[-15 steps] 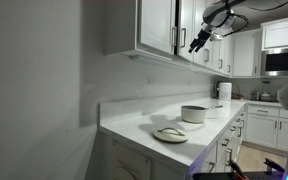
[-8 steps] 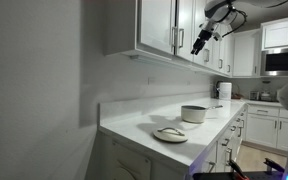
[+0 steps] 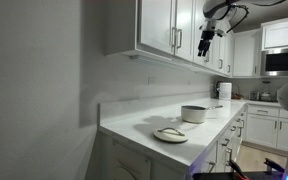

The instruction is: Close the top cupboard drawer, open the second bottom drawer from the left, and close the pot

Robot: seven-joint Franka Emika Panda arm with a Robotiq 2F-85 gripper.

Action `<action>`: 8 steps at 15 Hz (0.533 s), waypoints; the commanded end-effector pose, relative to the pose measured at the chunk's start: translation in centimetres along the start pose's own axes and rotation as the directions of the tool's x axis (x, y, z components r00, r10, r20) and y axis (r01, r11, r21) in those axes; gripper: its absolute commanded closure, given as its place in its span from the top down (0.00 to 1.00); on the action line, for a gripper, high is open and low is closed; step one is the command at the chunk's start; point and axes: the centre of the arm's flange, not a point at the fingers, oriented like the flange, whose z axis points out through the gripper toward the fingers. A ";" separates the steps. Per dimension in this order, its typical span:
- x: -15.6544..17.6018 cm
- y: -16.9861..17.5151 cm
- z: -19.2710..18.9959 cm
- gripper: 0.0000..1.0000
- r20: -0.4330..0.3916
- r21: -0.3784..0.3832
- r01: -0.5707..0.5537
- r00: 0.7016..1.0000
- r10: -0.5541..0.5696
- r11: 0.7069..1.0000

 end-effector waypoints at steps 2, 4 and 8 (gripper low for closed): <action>-1.7 0.3 0.1 1.00 0.154 -0.048 -0.133 0.978 0.139 0.990; -2.9 0.5 0.6 1.00 0.194 -0.054 -0.183 0.962 0.190 0.982; -5.0 0.7 1.8 1.00 0.244 -0.044 -0.276 0.929 0.279 0.960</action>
